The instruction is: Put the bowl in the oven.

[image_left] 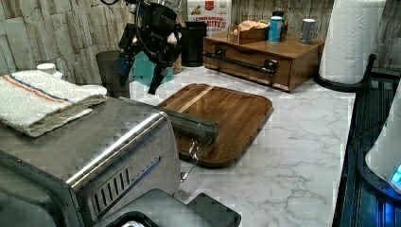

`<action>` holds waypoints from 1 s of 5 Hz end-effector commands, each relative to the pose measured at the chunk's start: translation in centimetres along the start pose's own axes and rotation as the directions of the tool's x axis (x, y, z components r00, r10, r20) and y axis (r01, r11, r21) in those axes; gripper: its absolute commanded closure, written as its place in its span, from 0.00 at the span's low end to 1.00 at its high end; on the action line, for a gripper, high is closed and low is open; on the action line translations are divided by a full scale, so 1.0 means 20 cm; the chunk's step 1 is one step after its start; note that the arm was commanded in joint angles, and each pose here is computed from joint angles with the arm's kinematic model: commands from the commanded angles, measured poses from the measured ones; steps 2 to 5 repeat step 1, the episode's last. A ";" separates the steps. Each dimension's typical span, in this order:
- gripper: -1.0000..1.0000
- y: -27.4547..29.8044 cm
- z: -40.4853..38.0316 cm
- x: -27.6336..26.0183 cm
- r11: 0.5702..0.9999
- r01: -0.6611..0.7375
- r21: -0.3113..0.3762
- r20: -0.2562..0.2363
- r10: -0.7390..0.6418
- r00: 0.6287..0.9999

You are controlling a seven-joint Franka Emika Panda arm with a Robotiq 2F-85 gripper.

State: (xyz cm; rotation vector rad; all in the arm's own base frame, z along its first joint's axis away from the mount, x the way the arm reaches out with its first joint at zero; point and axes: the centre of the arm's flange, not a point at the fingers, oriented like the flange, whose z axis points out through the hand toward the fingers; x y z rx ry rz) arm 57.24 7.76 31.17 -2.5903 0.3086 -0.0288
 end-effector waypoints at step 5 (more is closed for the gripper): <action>0.00 -0.05 -0.11 0.04 0.999 0.017 0.031 -0.038 -0.016 0.999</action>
